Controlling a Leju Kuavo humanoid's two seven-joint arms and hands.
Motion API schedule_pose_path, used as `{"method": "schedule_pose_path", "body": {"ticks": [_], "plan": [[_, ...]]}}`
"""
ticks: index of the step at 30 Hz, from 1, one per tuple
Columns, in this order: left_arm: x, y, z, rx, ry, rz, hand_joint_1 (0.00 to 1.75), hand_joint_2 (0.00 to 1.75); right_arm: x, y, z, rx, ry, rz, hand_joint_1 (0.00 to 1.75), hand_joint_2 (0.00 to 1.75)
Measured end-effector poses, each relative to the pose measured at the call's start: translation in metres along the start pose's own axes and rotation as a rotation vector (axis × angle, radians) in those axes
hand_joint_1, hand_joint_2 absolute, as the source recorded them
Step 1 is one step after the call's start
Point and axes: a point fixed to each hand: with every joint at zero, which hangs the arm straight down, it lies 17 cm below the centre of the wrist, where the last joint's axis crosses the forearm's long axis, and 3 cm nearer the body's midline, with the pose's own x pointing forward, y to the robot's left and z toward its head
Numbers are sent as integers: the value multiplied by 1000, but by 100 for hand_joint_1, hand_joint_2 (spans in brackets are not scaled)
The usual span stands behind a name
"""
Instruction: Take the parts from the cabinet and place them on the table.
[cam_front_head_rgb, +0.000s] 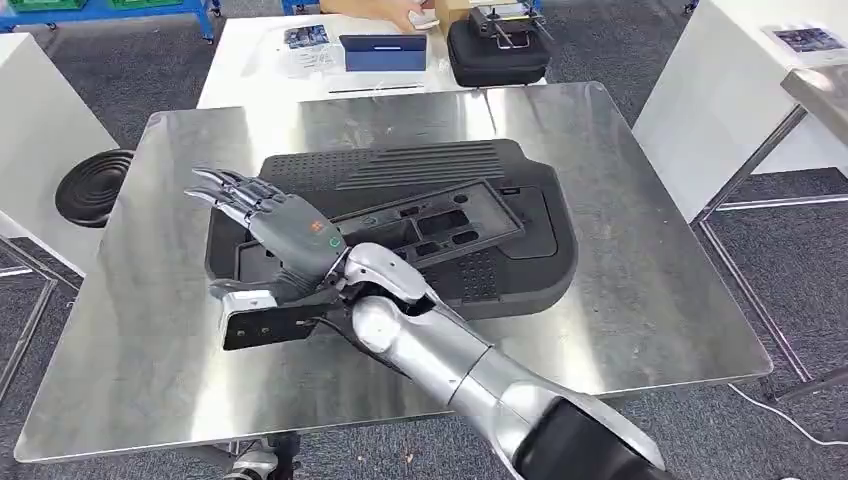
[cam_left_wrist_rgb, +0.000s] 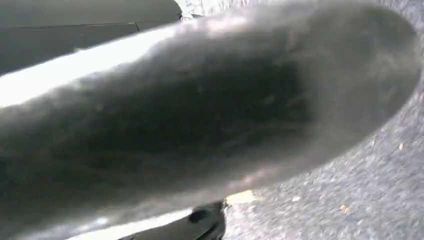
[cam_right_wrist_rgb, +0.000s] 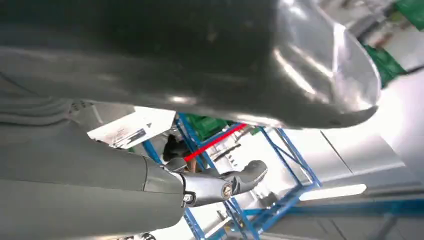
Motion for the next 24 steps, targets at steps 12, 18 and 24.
{"method": "schedule_pose_path", "body": {"ticks": [12, 18, 24], "plan": [[16, 13, -2, 44, -96, 34, 0, 0, 22, -24, 11, -119, -43, -202, 0, 0], [24, 6, 2, 30, -200, 28, 0, 0, 23, -39, 35, -226, -34, -354, 0, 0], [20, -4, 4, -14, -230, 15, 0, 0, 10, -58, 65, -327, -4, -427, 0, 0]]}}
